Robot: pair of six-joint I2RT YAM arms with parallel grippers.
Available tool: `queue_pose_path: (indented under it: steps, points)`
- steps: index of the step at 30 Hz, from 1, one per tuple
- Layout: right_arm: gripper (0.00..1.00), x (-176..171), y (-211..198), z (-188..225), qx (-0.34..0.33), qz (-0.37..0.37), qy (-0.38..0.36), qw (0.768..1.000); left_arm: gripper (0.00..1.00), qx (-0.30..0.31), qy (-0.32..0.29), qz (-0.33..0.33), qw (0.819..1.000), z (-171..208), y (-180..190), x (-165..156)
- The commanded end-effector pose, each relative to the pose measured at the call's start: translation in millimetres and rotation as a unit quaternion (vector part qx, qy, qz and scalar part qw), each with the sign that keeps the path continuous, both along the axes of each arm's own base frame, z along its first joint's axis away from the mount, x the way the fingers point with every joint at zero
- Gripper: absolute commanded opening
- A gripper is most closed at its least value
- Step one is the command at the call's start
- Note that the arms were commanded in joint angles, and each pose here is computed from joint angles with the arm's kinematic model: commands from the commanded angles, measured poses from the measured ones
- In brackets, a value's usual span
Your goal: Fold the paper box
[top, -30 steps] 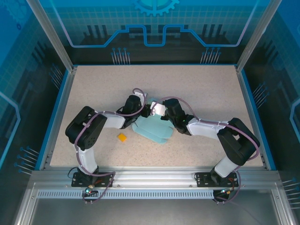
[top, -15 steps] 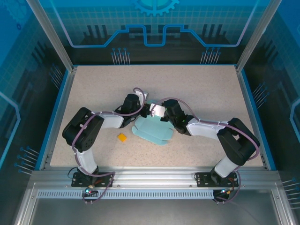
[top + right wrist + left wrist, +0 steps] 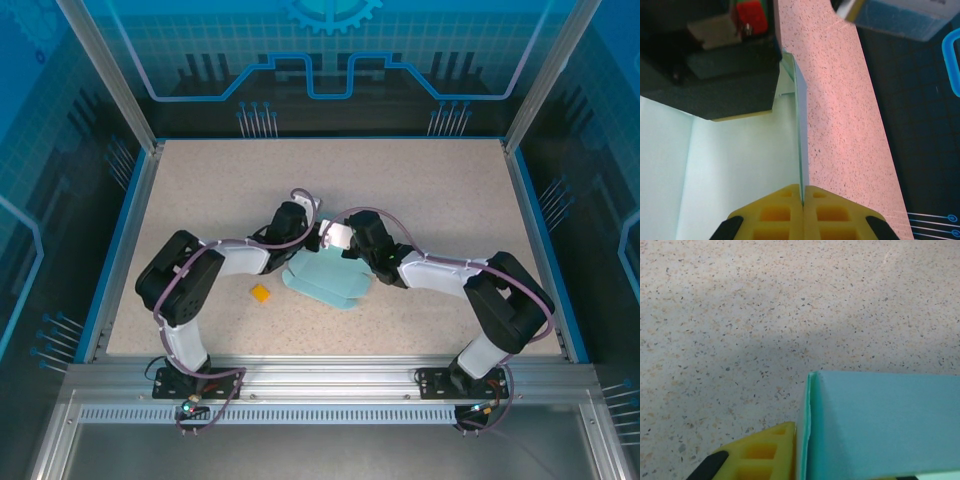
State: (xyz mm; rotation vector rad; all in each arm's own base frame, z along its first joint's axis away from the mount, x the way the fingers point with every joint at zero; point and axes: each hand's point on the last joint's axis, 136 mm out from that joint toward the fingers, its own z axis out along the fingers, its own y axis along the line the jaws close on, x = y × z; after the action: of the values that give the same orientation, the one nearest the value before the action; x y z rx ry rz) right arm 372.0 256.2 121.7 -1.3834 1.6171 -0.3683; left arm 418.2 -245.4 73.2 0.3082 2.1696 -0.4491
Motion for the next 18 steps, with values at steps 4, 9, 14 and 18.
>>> queue_pose_path:
  steps: [4,9,14,18]
  points:
    - [0.00,-23.2,16.0,8.0,0.029,0.034,0.021,0.999,0.12,0.019,-0.020,0.161,0.987,13.8,53.9,38.1]
    - [0.00,-15.9,5.8,9.5,0.020,0.011,0.010,1.000,0.16,-0.006,-0.033,0.107,0.994,23.1,39.0,33.9]
    - [0.00,-6.1,3.2,19.8,0.030,-0.002,-0.012,0.999,0.29,-0.031,-0.028,0.056,0.998,24.6,27.7,20.7]
    - [0.00,-1.9,1.5,20.4,0.024,-0.005,-0.018,1.000,0.37,-0.035,-0.025,0.029,0.999,19.7,24.6,9.1]
